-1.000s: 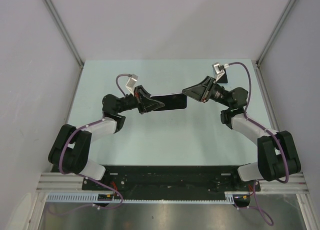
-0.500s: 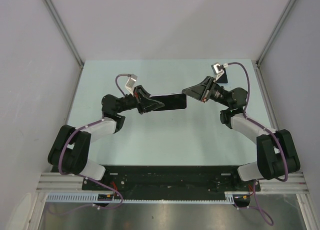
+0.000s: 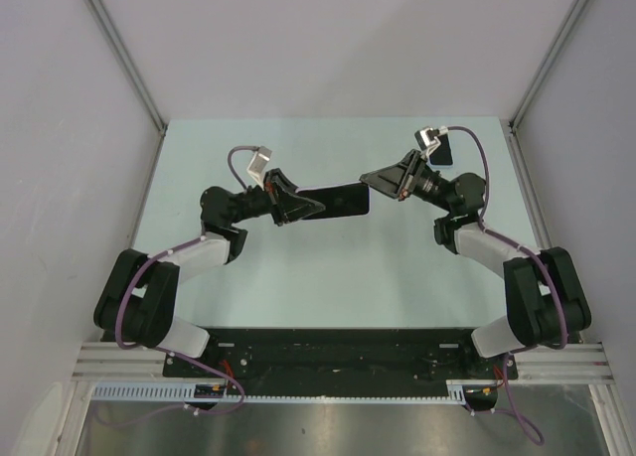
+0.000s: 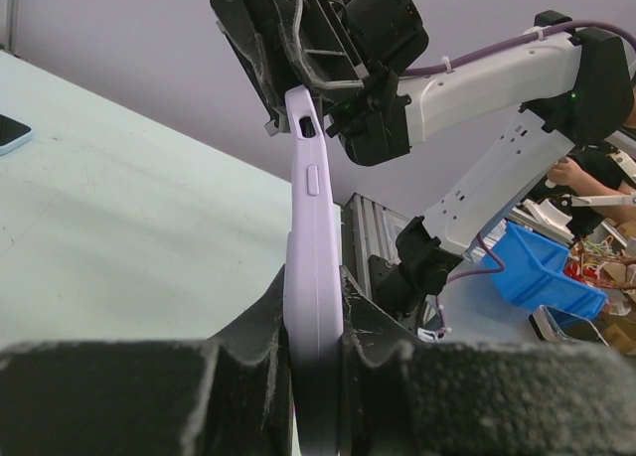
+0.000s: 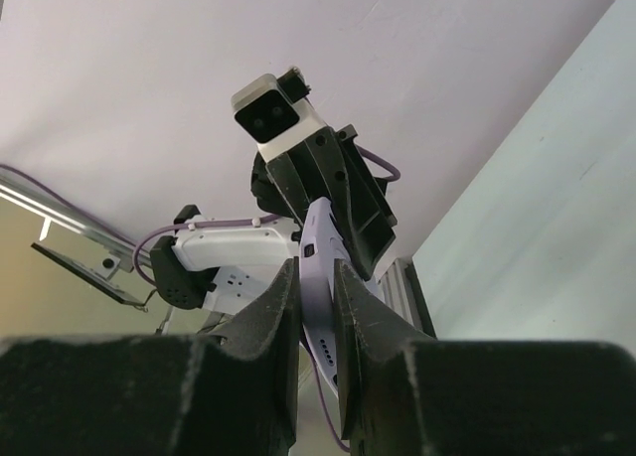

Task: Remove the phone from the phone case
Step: Remove the phone case from the phone.

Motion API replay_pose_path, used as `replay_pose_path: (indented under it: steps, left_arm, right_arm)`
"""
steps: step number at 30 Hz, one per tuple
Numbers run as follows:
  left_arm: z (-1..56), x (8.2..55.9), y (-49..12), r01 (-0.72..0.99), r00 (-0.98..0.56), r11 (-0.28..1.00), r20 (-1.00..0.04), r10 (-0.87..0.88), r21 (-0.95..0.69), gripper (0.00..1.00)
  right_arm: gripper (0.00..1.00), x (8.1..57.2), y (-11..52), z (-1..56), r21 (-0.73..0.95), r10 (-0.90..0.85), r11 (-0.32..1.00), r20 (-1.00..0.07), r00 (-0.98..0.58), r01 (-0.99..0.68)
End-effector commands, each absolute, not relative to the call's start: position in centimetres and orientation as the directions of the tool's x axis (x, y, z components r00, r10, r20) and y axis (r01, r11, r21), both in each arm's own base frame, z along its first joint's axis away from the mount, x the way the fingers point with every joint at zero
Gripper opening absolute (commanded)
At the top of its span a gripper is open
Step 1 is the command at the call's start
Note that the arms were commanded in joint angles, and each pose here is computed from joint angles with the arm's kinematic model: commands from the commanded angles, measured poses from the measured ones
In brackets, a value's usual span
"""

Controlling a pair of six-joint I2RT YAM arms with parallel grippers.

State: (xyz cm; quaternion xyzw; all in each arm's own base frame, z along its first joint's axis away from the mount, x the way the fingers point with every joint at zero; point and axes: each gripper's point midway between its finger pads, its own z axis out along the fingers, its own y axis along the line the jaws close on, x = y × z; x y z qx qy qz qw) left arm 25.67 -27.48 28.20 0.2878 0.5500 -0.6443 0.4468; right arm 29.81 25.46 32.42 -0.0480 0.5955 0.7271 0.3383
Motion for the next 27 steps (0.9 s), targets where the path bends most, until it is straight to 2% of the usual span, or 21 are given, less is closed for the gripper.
replay_pose_path:
  steps: [1,16,27]
  left_arm:
    - [34.5,21.2,-26.7,0.997,-0.033,-0.074,-0.928,-0.371,-0.006,0.00]
    - [35.1,20.1,-26.4,0.995,0.022,-0.078,-0.923,-0.385,0.057,0.00]
    - [35.7,19.4,-26.2,0.992,0.064,-0.079,-0.919,-0.389,0.103,0.00]
  right_arm:
    - [0.04,31.2,25.6,31.4,0.871,0.464,-0.055,-0.410,-0.785,-0.488]
    - [0.00,32.3,26.0,29.4,0.910,0.454,-0.064,-0.340,-0.824,-0.410]
    - [0.00,32.4,26.6,28.1,0.923,0.443,-0.036,-0.329,-0.834,-0.383]
